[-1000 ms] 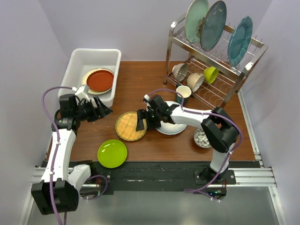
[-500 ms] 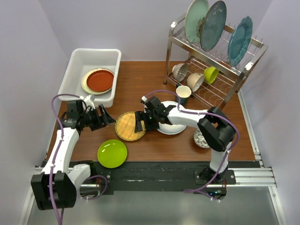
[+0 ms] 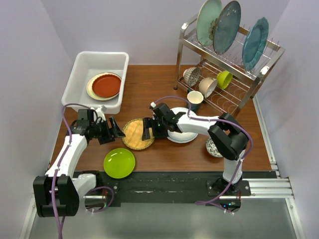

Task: Place the plates into the plastic bin on the countertop
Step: Pick up the plate at the center of the board.

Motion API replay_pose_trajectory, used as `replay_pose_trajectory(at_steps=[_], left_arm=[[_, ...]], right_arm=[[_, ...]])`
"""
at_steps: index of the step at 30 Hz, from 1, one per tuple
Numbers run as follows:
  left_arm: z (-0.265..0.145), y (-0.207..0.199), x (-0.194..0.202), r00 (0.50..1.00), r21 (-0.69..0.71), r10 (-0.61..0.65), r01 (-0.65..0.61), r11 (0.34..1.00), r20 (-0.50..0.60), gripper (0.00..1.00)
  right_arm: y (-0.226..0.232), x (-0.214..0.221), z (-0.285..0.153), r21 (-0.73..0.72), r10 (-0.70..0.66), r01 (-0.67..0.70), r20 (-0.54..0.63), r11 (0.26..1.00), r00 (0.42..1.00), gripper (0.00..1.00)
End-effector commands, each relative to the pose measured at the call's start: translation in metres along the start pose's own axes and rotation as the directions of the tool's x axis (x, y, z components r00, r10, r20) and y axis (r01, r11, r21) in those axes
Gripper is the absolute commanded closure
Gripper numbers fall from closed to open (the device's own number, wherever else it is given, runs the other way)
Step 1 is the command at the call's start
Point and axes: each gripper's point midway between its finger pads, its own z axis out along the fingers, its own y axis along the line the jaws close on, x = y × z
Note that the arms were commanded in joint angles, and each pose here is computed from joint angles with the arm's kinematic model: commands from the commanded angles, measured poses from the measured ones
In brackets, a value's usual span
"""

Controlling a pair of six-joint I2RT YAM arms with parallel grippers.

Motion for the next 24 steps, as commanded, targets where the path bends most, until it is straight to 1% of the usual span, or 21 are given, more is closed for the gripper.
replay_pose_trajectory(at_steps=[1,6,10,13,18,20,21,22,24], left_arm=[[0.004,-0.004,-0.001,1.000,0.016,0.000,0.000,1.000,0.001,0.25],[0.004,0.000,-0.001,1.000,-0.012,-0.009,0.010,1.000,0.016,0.25],[0.004,0.001,0.000,1.000,-0.018,-0.018,0.018,1.000,0.018,0.25],[0.005,0.001,0.001,1.000,-0.018,-0.020,0.020,1.000,0.009,0.25],[0.004,0.001,0.000,1.000,-0.017,-0.019,0.019,1.000,0.014,0.25],[0.004,0.001,0.001,1.000,-0.020,-0.020,0.021,1.000,0.013,0.25],[0.004,0.001,0.000,1.000,-0.020,-0.020,0.021,1.000,0.013,0.25],[0.004,0.001,0.000,1.000,-0.019,-0.020,0.020,1.000,0.013,0.25],[0.003,0.000,-0.001,0.999,-0.020,-0.021,0.022,1.000,0.024,0.25]], right_arm=[[-0.019,-0.010,0.010,0.064,0.028,-0.031,0.045,0.997,0.999,0.18],[-0.018,-0.012,0.014,0.053,0.052,-0.055,0.056,0.997,0.997,0.19],[-0.018,-0.019,0.016,0.055,0.070,-0.076,0.092,0.996,0.993,0.19],[-0.020,-0.021,0.019,0.053,0.089,-0.095,0.108,0.994,0.990,0.21],[-0.021,-0.018,0.024,0.037,0.113,-0.117,0.099,0.992,0.989,0.25],[-0.019,-0.016,0.027,0.019,0.125,-0.128,0.094,0.992,0.988,0.30],[-0.020,-0.016,0.027,0.014,0.130,-0.132,0.092,0.991,0.987,0.37],[-0.020,-0.015,0.028,0.007,0.143,-0.144,0.093,0.990,0.985,0.48],[-0.026,-0.009,0.032,0.016,0.155,-0.156,0.072,0.988,0.985,0.49]])
